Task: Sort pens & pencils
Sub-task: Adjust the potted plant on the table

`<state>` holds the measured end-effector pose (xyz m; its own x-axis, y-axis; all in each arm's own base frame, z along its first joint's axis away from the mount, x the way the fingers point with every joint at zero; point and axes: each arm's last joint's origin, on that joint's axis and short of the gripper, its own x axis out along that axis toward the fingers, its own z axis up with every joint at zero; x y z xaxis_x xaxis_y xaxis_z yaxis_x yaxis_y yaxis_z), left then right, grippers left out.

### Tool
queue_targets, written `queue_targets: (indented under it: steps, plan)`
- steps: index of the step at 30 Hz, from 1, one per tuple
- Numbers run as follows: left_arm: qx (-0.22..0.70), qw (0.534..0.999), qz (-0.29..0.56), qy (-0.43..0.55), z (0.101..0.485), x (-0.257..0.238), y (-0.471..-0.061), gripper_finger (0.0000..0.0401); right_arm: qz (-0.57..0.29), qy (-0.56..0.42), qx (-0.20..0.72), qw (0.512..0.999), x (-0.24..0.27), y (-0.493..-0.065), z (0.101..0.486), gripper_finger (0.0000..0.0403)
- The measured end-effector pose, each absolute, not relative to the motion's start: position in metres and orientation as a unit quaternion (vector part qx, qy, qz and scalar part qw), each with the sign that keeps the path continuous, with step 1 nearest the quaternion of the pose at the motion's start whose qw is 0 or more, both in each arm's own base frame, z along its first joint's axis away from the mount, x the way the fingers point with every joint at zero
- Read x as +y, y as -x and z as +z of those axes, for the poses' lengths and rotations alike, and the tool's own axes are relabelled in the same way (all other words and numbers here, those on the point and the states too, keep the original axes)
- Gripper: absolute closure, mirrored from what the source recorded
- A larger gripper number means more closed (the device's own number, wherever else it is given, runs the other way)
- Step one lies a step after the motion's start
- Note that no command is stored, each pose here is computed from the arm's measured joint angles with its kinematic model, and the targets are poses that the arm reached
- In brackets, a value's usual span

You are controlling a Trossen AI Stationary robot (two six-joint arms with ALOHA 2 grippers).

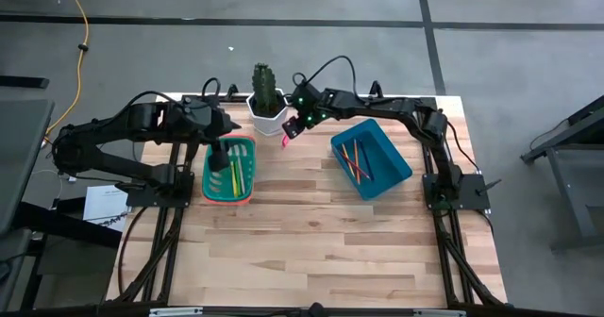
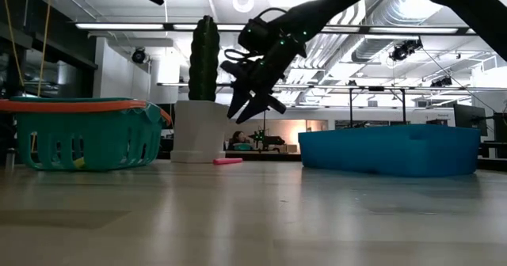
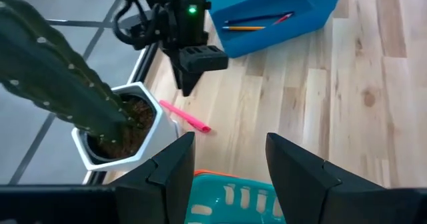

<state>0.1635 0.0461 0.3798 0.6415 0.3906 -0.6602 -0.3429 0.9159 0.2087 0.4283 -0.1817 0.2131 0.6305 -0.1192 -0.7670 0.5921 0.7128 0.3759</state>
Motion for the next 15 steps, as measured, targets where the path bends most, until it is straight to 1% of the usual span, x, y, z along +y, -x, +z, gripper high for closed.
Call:
queue_targets:
  steps: [4,7,11,15]
  plan:
    - [0.371,0.902,0.219,-0.034,0.380,0.047,-0.163,0.0229,-0.212,-0.311,0.376,0.846,-0.181,-0.428,0.213,0.0281]
    - [0.369,0.891,0.263,-0.027,0.380,0.049,-0.162,0.0229,-0.217,-0.320,0.357,0.850,-0.184,-0.430,0.215,0.0281]
    - [0.383,0.870,0.310,-0.017,0.377,0.050,-0.157,0.0229,-0.240,-0.341,0.351,0.838,-0.192,-0.426,0.215,0.0281]
    - [0.399,0.861,0.315,-0.008,0.368,0.051,-0.159,0.0229,-0.244,-0.336,0.356,0.837,-0.198,-0.422,0.214,0.0281]
